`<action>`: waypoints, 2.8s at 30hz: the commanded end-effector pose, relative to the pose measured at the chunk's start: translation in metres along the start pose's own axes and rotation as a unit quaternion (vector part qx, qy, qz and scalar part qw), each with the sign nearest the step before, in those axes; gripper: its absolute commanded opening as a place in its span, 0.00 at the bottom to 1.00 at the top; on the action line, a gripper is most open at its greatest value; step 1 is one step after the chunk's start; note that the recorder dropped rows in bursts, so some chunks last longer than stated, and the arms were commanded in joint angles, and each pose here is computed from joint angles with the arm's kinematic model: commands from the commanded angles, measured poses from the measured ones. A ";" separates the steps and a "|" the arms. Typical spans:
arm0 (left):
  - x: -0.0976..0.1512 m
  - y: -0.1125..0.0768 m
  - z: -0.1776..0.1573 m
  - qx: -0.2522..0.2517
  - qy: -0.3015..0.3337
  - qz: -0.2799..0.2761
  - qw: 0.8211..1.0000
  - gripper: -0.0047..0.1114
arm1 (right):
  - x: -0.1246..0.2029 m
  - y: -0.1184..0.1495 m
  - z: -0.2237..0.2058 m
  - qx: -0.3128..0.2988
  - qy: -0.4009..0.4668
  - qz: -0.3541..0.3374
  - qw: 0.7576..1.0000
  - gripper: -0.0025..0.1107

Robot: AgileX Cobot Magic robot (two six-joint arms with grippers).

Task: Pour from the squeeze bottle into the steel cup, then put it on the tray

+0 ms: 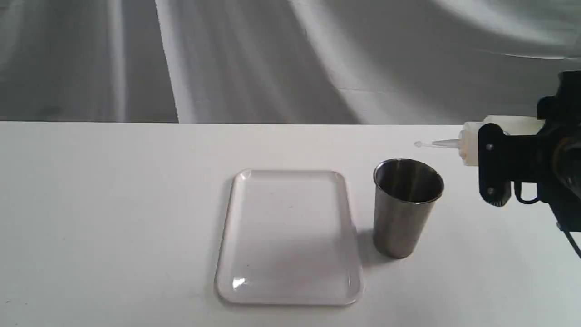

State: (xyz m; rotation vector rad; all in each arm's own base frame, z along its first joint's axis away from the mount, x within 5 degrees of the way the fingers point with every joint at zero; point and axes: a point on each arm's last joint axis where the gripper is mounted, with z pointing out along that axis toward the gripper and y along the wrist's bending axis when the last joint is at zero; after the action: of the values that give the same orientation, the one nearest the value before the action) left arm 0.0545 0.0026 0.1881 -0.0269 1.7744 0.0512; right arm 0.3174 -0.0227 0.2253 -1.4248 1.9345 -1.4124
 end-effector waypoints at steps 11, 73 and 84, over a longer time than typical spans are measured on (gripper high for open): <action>0.001 -0.001 0.000 0.004 -0.003 -0.002 1.000 0.11 | 0.004 -0.006 -0.001 0.014 0.017 -0.058 0.998 0.02; 0.001 -0.001 0.000 0.004 -0.003 -0.003 1.000 0.11 | -0.015 -0.035 0.002 0.049 -0.006 -0.184 0.982 0.02; 0.001 -0.001 0.000 0.004 -0.003 -0.002 1.000 0.11 | -0.015 -0.035 0.002 0.049 -0.007 -0.195 0.980 0.02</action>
State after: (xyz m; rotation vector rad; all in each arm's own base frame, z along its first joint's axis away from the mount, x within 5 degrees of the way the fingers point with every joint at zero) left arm 0.0545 0.0026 0.1881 -0.0269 1.7744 0.0512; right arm 0.3424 -0.0108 0.2453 -1.8386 1.6304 -1.6058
